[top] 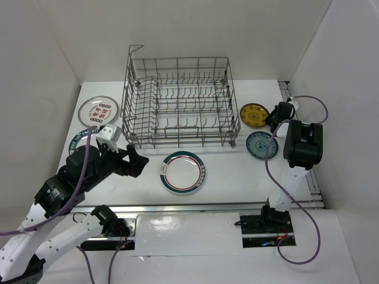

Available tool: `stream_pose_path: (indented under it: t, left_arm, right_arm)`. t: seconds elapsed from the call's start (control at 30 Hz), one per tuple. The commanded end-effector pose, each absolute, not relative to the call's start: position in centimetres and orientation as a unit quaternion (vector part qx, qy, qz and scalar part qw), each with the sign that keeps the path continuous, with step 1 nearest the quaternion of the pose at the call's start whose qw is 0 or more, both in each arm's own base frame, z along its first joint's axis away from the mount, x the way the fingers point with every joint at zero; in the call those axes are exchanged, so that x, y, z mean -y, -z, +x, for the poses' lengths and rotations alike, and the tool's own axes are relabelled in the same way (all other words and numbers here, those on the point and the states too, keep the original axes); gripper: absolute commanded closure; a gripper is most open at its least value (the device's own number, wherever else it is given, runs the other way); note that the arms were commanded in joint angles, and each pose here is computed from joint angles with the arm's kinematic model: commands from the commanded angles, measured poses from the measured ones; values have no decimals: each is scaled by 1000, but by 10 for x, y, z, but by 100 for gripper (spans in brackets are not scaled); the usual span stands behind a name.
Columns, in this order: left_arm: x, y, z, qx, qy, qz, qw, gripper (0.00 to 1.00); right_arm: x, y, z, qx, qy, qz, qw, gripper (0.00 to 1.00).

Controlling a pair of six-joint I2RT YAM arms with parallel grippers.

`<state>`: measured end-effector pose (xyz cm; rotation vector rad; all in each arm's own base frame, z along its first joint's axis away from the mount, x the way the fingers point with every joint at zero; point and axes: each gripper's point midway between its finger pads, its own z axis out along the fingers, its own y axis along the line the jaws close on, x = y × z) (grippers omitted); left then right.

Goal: Load the plates into the dish rack

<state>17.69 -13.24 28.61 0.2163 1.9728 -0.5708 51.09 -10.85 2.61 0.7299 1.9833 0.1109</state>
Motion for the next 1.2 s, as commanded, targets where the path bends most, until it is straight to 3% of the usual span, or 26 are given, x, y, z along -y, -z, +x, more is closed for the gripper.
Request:
stream_pose_path:
  t: [0.0,0.03,0.07,0.4,0.77,1.17]
  left_arm:
    - [133,-306,178,-799,247,95,540,1]
    - [133,-306,178,-799,247,95,540,1]
    - [132,-306,179,-799,243,92,542,1]
    - [132,-298,180,-804,239,93,536,1]
    - [130,-298,182,-805,235,84,538,1]
    - [129,-278,181,-822,226,73,517,1]
  right_arm:
    - [113,12,490,-848,-27,318,424,82]
    - [113,13,492,-848,-26,318,423,94]
    - [113,16,489,-851,-26,319,416,99]
    - [124,-1,495,-850,-10,324,414,100]
    - [120,-195,512,-755,36,341,559,100]
    - [83,-360,493,-643,196,352,652,100]
